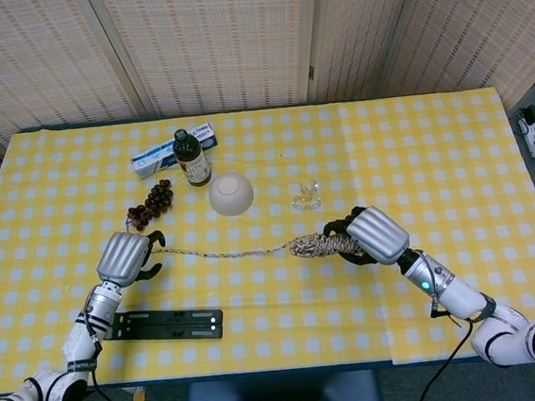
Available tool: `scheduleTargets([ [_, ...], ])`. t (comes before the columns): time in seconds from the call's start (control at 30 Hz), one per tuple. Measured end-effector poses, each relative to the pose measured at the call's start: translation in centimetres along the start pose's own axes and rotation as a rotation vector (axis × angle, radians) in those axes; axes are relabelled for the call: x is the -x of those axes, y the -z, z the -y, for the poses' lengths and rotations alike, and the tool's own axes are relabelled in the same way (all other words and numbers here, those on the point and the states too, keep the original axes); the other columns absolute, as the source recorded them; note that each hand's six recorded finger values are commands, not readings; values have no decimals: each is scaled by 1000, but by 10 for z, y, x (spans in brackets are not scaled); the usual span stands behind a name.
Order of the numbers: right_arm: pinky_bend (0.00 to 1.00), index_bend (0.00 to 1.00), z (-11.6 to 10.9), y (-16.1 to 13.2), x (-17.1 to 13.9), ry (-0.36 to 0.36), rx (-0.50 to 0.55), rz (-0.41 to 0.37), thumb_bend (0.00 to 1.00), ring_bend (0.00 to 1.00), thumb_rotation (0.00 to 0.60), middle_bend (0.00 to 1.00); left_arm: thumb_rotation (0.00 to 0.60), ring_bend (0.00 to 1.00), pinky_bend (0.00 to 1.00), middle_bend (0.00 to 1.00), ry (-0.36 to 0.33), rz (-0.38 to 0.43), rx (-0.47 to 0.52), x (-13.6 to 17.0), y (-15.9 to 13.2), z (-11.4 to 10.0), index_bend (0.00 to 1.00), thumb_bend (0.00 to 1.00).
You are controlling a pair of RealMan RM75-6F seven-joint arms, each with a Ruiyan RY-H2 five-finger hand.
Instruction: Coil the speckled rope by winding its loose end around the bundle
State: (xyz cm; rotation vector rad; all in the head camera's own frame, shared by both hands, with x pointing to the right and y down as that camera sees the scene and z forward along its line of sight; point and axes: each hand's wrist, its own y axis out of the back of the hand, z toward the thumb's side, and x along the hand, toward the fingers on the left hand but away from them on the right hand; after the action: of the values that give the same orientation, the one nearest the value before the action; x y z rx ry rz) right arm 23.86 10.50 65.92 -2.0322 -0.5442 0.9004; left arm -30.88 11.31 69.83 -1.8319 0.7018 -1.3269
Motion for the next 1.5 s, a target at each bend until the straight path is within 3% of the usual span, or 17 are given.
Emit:
scheduleTargets([
  [0.33,473,793,-1,-2,6,-6,-13,5,471,661,600,603,600,802,759,889,57,-94,20,-28,10,22,536,358],
  [1.5,473,794,1,-1,8,-32,-25,31,471,661,600,603,600,806,759,893,123,-204,-24,-29,48,52,561,416],
])
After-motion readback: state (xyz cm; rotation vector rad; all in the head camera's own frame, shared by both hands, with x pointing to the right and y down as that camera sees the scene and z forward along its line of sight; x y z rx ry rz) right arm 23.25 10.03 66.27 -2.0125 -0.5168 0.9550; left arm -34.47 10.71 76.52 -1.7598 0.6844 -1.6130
